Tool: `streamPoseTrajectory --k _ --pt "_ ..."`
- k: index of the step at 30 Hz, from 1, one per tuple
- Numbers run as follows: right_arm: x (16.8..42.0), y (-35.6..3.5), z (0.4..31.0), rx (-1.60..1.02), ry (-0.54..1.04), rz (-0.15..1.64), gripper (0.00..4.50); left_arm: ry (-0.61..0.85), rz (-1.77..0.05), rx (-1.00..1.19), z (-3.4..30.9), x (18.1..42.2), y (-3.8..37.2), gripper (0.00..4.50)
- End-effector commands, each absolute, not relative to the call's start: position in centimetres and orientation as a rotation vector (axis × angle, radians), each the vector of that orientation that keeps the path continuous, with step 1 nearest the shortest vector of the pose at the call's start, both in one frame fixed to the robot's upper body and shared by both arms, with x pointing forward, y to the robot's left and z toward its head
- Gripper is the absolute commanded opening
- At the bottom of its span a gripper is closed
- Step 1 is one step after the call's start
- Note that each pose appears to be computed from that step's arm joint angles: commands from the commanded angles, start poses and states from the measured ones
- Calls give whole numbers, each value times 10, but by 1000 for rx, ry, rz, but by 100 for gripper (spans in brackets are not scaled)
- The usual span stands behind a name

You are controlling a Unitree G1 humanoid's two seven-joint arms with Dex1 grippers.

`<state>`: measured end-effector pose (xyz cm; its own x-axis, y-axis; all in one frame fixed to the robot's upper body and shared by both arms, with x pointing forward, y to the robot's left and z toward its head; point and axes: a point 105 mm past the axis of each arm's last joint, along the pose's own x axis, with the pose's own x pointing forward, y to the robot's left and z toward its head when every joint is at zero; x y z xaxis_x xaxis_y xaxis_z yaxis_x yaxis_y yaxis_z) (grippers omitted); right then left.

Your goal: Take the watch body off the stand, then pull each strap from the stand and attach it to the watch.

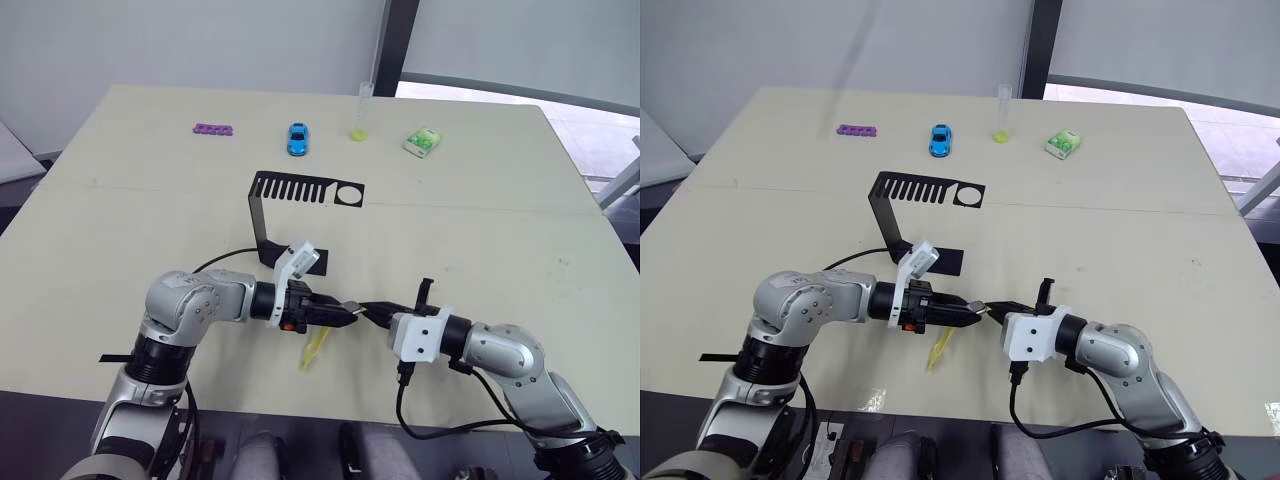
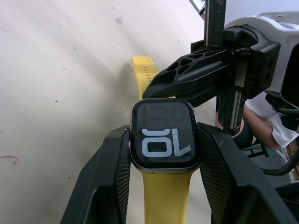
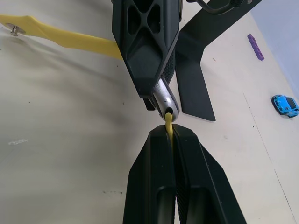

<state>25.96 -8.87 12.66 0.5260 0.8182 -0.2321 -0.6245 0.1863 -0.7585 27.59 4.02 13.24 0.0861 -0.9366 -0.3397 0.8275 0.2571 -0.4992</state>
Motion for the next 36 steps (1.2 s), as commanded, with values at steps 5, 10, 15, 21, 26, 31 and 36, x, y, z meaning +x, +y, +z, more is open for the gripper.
streamPoseTrajectory --k 5,10,15,21,26,31,36 --pt "241 -63 148 -902 -412 1100 0 656 -1386 -174 132 268 19 160" --pt "241 -63 148 -904 -411 1100 0 654 -1374 -173 131 269 19 160" --pt "241 -63 147 -900 -409 1102 0 653 -1377 -174 132 268 18 160" --pt "241 -69 146 -866 -371 1100 0 604 -1406 -185 138 265 18 160" --pt "237 -96 142 -891 -292 1128 147 473 -1464 -181 153 262 26 160" --pt "229 -127 144 -921 -236 1173 398 263 -1557 -79 168 253 45 160" --pt "228 -150 162 -817 -268 1133 444 -41 -1599 157 178 250 64 160"
